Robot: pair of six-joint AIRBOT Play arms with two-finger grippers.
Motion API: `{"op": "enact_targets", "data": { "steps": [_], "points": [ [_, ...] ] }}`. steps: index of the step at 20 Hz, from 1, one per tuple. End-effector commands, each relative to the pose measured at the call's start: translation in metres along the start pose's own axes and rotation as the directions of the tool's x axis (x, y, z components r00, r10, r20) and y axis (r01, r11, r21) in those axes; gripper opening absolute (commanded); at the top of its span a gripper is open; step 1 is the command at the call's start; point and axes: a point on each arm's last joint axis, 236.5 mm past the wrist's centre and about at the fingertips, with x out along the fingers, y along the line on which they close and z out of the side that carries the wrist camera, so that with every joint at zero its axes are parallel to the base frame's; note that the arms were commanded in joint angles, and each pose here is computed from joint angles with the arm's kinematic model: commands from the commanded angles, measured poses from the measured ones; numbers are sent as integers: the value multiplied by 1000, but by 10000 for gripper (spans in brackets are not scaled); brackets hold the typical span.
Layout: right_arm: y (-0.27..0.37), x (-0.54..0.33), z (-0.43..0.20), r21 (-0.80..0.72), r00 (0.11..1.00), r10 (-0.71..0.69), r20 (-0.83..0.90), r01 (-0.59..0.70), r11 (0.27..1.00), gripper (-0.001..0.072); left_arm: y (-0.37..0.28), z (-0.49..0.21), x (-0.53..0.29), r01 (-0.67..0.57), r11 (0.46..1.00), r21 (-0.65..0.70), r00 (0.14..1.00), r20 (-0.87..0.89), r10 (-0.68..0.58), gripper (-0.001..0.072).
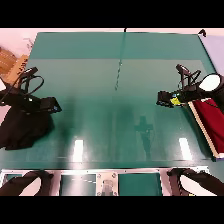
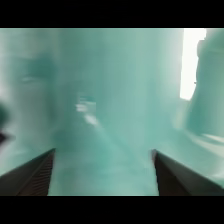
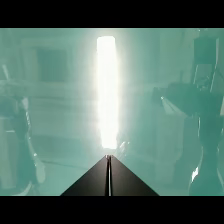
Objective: Fold the shirts.
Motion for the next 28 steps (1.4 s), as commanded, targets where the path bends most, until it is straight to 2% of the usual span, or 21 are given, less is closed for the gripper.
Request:
{"op": "enact_targets", "data": {
  "steps": [1, 3, 5, 9, 11, 12, 13, 14, 18, 20, 22, 24, 26, 28],
  "points": [
    [0, 0, 0, 0, 1000, 0, 0, 0, 1000, 13, 78, 7, -12, -329, 942, 60, 944, 28, 328, 720],
    [0, 0, 0, 0, 1000, 0, 0, 0, 1000, 13, 112, 3, -21, -442, 896, 45, 897, 12, 442, 720],
    [0, 0, 0, 0, 1000, 0, 0, 0, 1000, 13, 141, -15, -14, -482, 876, -7, 875, -45, 481, 720],
    [0, 0, 0, 0, 1000, 0, 0, 0, 1000, 13, 187, -77, 31, -492, 864, -103, 864, -176, 471, 720],
    [0, 0, 0, 0, 1000, 0, 0, 0, 1000, 13, 198, -95, 51, -489, 863, -124, 866, -187, 464, 720],
    [0, 0, 0, 0, 1000, 0, 0, 0, 1000, 13, 200, -97, 57, -487, 864, -126, 868, -175, 464, 697],
    [0, 0, 0, 0, 1000, 0, 1, 0, 1000, 13, 201, -97, 61, -485, 865, -124, 870, -164, 465, 398],
    [0, 0, 1, 0, 1000, 1, 5, -1, 1000, 13, 201, -95, 61, -484, 867, -118, 871, -158, 465, 32],
    [0, 0, 1, 0, 1000, 1, 5, -1, 1000, 13, 196, -78, 48, -469, 878, -96, 880, -131, 456, 25],
    [1, 0, 3, 0, 1000, 2, 13, -2, 1000, 13, 178, -55, 29, -410, 905, -113, 911, -96, 401, 24],
    [0, 0, 2, 0, 1000, 1, 9, -1, 1000, 13, 136, -22, 5, -304, 951, -50, 952, -35, 303, 24],
    [1, -1, 1, -1, 1000, 1, 3, -1, 1000, 12, 80, 13, -22, -235, 970, 58, 971, 53, 232, 24],
    [2, -4, 0, -5, 1000, 1, -7, -1, 1000, 12, 4, 44, -43, -149, 969, 198, 980, 163, 117, 24],
    [6, -11, 3, -14, 1000, 5, -5, -5, 1000, 12, -79, 60, -56, -52, 941, 334, 965, 258, -38, 24]
  ]
}}
